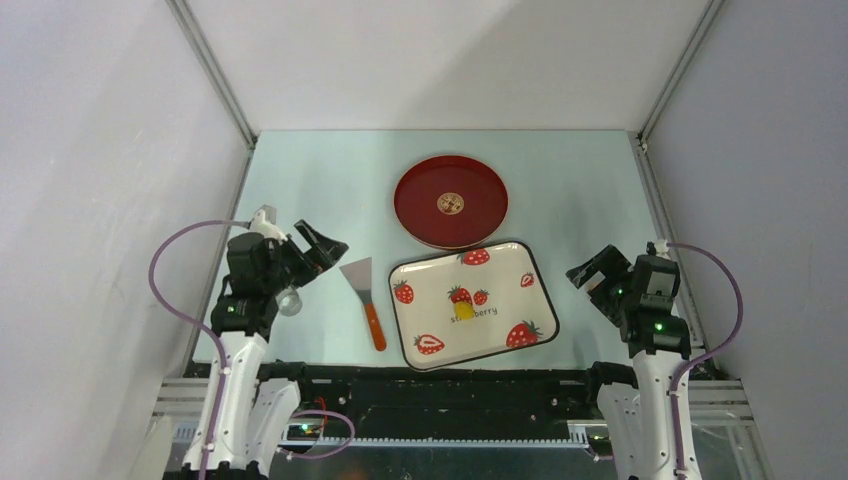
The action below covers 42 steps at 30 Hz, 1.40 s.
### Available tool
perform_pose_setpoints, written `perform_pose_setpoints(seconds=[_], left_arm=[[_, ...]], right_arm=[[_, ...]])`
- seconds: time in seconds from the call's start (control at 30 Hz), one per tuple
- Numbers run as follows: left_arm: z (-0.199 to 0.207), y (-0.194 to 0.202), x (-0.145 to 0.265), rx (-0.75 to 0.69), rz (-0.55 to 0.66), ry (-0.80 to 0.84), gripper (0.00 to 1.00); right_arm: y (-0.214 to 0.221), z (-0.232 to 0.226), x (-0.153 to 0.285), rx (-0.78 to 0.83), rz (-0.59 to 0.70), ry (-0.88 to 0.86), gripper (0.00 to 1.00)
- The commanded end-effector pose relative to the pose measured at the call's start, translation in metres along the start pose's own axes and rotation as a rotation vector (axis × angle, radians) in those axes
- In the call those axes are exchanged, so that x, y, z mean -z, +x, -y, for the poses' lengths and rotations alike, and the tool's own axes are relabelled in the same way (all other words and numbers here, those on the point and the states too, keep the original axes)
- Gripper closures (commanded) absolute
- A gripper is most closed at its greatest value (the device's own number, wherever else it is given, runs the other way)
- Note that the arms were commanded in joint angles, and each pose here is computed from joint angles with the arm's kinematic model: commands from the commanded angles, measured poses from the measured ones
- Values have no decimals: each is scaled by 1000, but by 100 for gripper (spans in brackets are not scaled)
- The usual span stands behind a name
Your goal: Roll out the dumpling wrappers from the dough
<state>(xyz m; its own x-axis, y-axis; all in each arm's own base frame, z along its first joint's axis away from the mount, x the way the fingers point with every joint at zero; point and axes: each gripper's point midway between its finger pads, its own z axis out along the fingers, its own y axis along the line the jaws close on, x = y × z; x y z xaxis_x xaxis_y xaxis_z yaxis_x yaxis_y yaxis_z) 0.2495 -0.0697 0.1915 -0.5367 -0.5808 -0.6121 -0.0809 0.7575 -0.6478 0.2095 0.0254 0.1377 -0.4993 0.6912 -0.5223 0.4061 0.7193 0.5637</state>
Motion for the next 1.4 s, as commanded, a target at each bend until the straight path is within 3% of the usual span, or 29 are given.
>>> perform_pose_setpoints(seconds=[0.0,0.3,0.57,0.8,0.97,1.37], left_arm=[[6,11,-7,9,-78,48,2],[10,51,-31,-39,-248,1,2],[58,94,-52,-209,-386,4,2],[88,104,-53,-269,-404,47,2],[85,106,-51,-273,-407,46,2],[82,104,-41,-278,-387,57,2]], right_arm=[[-13,-7,5,-37,37,4,0],[-27,28,7,-143,137,210,0],[-31,67,-3,-288,106,399,2],[-52,107,-22,-407,80,475,4],[-62,121,-42,-359,62,502,4],[-60,124,-90,-299,-136,491,0]])
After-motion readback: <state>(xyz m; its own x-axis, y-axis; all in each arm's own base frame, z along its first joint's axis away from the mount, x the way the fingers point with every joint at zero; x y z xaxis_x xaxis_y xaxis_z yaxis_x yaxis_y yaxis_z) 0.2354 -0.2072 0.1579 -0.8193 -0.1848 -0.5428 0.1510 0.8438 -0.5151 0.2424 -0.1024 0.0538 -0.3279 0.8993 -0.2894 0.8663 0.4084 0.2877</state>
